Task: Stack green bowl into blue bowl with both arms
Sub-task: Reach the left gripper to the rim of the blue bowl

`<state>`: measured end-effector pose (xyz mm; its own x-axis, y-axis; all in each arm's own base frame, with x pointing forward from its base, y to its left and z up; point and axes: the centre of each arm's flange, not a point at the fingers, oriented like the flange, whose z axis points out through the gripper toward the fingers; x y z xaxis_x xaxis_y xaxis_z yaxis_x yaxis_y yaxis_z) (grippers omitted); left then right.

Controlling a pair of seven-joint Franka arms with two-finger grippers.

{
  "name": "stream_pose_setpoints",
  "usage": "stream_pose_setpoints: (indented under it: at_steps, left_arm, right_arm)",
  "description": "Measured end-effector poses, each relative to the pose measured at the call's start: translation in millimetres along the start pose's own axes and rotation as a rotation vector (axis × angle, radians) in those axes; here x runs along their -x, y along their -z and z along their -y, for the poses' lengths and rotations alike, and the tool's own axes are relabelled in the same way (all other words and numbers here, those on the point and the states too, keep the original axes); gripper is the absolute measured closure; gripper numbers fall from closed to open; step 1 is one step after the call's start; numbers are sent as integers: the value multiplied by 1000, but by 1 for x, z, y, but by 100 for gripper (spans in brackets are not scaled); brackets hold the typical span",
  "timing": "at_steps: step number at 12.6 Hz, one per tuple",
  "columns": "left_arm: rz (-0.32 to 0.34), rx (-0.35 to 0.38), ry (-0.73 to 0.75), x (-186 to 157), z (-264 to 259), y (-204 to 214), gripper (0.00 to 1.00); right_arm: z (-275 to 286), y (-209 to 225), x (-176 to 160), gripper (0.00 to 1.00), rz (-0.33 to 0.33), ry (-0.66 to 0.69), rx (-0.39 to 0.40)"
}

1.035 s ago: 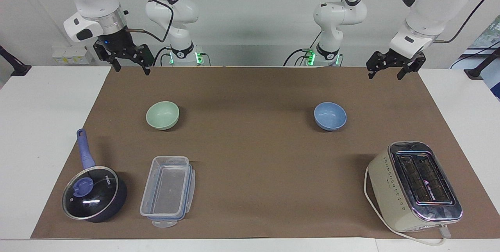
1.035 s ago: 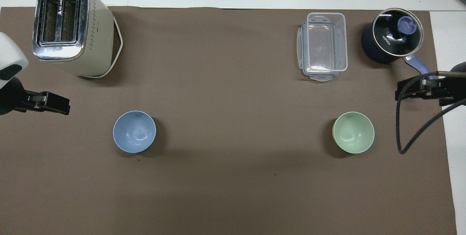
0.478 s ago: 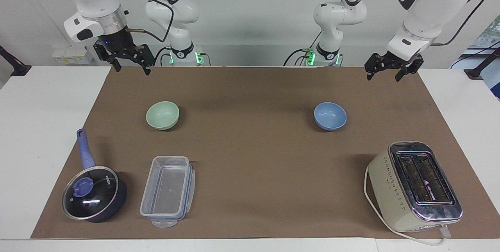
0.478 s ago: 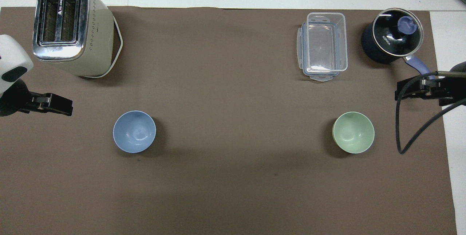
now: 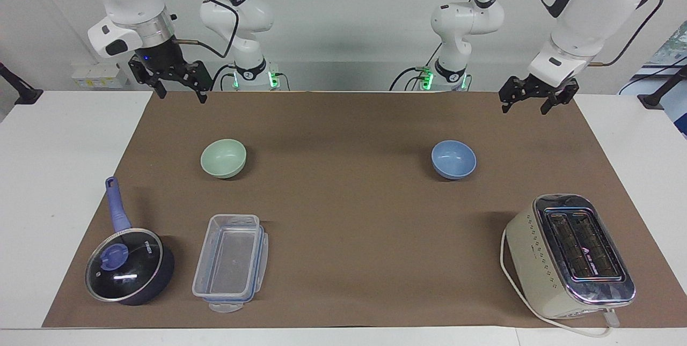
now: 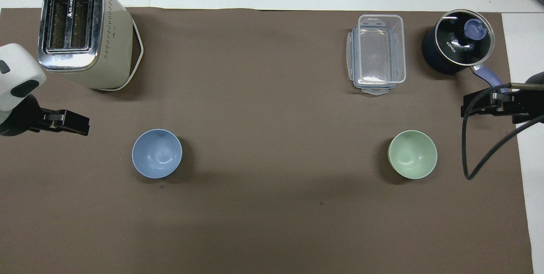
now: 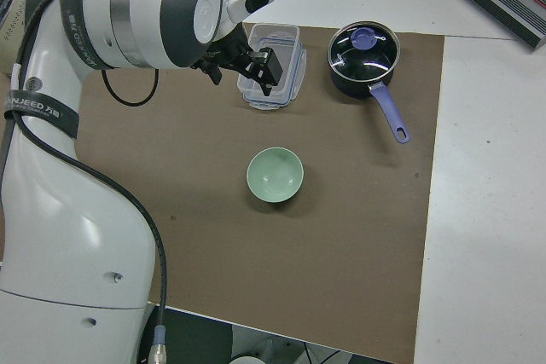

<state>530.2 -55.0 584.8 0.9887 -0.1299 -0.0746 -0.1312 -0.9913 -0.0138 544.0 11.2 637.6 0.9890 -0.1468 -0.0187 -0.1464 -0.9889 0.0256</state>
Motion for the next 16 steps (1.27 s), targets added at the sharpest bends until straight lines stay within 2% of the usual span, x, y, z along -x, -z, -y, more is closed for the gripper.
stream_pose_setpoints:
  at_steps: [4,6,11,16]
  left_arm:
    - [0,-2,-23,-3,-12,-18,0]
    - [-9,22,-28,-5,-19,-35,0]
    - [-4,112,-78,-4,-29,-100,0]
    - [22,111,-105,10,-42,-168,0]
  right_arm:
    - [0,0,0,0,0,0,0]
    - [0,0,0,0,0,0,0]
    - [-2,0,0,0,0,-4,0]
    - [-4,0,-1,0,0,-7,0]
